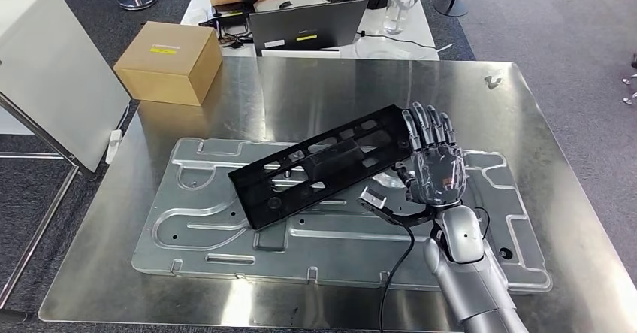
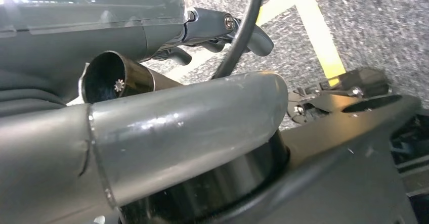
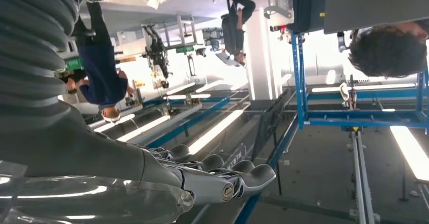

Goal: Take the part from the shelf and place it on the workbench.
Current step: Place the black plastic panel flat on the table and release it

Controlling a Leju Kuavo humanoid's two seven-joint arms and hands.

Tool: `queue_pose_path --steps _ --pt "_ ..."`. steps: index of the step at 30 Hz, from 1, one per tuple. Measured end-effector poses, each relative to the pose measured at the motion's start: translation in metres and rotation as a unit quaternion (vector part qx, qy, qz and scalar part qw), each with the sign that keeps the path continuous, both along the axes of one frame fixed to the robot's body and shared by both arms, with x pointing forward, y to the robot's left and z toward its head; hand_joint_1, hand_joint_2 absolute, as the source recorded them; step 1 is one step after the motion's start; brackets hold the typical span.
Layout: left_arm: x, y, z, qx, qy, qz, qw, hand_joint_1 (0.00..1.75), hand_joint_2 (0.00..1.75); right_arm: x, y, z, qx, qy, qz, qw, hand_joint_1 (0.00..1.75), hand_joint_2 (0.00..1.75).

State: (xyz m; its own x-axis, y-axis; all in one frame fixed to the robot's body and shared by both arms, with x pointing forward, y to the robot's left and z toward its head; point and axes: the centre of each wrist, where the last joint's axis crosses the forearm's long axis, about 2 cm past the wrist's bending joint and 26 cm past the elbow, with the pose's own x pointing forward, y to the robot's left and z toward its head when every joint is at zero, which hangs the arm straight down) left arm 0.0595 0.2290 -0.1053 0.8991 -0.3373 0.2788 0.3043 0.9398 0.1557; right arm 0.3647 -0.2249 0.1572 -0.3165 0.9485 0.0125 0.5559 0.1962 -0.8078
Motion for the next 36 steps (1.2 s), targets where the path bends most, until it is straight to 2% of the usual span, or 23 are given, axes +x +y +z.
queue_pose_path --steps 16,36 --pt "0.003 -0.001 0.001 -0.002 -0.005 0.001 1.0 0.0 0.0 -0.012 0.033 0.002 0.004 -0.005 0.041 0.999 0.0 1.75" --pt "0.004 -0.008 0.002 -0.011 -0.005 0.001 1.0 0.0 0.0 -0.008 0.038 0.011 0.0 -0.017 0.05 0.999 0.0 1.75"
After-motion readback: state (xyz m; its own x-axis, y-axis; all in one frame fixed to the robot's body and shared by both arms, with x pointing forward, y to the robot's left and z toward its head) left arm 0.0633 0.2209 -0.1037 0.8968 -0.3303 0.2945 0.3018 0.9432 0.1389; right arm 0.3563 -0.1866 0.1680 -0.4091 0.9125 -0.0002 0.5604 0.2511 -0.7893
